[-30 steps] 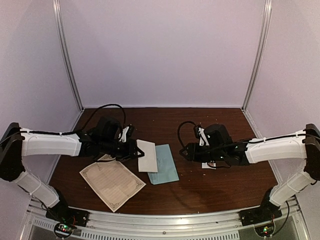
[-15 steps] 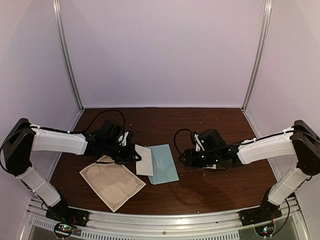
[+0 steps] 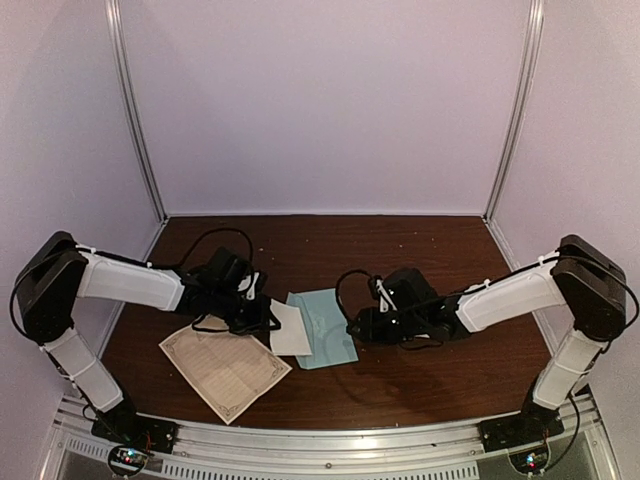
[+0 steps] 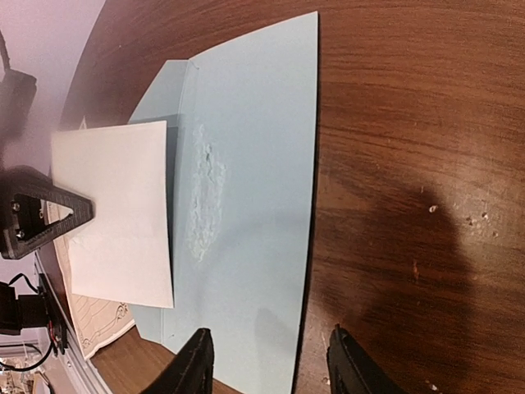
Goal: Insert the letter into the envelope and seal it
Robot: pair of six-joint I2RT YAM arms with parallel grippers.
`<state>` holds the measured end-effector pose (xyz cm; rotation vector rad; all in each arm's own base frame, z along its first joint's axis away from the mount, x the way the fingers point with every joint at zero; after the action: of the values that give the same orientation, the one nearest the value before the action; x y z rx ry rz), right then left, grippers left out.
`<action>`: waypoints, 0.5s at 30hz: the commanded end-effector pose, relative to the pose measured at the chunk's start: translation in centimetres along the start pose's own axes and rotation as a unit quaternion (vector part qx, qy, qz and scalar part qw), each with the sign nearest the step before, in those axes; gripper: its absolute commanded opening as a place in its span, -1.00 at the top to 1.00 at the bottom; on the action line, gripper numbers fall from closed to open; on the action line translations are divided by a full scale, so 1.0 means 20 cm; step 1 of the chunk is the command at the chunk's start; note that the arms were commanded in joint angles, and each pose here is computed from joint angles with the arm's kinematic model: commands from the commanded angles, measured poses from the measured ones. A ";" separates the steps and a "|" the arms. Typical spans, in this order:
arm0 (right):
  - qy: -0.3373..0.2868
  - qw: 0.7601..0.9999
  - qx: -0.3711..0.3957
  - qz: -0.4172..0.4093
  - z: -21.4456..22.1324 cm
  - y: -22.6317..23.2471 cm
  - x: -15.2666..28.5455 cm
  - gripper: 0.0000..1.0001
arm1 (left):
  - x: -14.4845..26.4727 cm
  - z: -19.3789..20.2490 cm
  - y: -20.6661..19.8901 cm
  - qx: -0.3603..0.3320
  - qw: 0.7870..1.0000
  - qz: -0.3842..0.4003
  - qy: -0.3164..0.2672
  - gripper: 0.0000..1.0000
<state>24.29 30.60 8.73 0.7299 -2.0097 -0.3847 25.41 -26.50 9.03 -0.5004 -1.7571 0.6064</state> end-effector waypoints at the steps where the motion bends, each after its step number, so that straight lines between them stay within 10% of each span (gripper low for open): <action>1: -0.007 1.000 -0.003 -0.024 -0.03 0.06 -0.03 0.05 | -0.01 -0.04 0.01 -0.013 1.000 -0.003 -0.013 1.00; 15: 0.013 0.999 -0.014 -0.030 0.02 0.07 -0.11 0.13 | -0.05 -0.02 0.04 -0.023 1.000 -0.012 -0.006 1.00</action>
<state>24.02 31.80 6.88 0.7360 -1.9533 -0.3975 25.49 -26.36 8.02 -0.4872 -1.7606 0.5708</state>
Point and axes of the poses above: each gripper's point midway between its finger pads, its own x axis back along the fingers, its own y axis along the line the jaws close on, z = x × y, the point moved 5 cm from there along x, back along the fingers, and after that the axes turned 7 degrees about x, right-handed, at the moved point
